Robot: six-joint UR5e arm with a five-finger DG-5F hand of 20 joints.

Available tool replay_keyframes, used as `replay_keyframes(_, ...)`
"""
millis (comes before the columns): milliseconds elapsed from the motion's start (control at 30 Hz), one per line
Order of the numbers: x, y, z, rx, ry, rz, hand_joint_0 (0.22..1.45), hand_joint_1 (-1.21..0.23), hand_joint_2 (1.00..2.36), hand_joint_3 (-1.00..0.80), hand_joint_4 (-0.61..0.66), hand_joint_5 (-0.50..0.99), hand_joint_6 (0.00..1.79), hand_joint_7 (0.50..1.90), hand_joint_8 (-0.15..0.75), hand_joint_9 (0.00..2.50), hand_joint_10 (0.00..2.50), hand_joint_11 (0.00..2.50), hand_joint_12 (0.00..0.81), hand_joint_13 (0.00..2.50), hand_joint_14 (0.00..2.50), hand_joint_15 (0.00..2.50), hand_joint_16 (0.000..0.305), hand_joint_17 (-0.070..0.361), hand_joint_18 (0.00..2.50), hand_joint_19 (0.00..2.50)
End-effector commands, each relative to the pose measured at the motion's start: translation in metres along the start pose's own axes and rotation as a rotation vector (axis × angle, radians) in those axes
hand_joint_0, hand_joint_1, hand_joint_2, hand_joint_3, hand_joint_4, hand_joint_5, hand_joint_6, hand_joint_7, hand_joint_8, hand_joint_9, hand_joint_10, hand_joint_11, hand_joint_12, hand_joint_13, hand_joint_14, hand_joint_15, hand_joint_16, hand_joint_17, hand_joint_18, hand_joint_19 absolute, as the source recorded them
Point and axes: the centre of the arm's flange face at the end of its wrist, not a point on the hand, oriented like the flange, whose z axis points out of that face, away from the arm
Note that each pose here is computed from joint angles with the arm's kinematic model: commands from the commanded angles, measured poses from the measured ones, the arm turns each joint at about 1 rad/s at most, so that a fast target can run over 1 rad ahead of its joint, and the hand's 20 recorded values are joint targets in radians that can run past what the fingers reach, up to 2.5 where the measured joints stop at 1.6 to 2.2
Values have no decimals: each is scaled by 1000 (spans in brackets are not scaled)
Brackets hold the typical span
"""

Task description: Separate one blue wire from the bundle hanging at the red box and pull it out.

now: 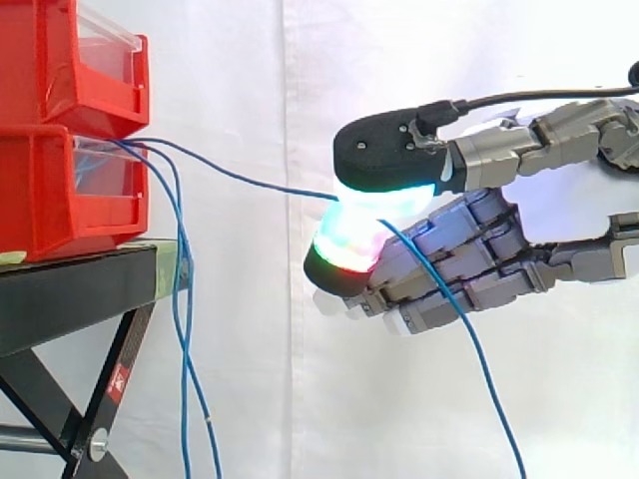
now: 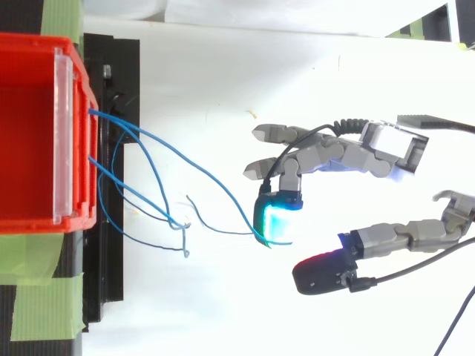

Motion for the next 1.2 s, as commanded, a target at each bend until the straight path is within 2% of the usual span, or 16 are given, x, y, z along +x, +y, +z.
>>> replay_keyframes(0,0,0,0,1,1,-1,605,-787,1027,-152,-126,-116,735,1161,250,393,5,189,344,0,4,139,51,114,0,149)
replay_keyframes(133,-1,-2,-2,17,2,-13,605,-785,1027,-148,-128,-117,735,1160,253,396,5,202,344,0,4,132,51,114,0,150)
replay_keyframes(167,-1,-4,-4,34,10,-27,605,-784,1028,-152,-130,-117,735,1169,253,397,5,190,345,0,4,140,51,114,0,155)
replay_keyframes(233,-1,-5,-5,46,15,-36,606,-783,1027,-151,-130,-117,736,1164,254,398,5,202,345,0,4,133,51,114,0,155)
replay_keyframes(1167,-1,-6,-5,47,15,-37,612,-778,1027,-153,-143,-119,737,1148,267,430,5,202,352,0,4,146,52,116,0,173)
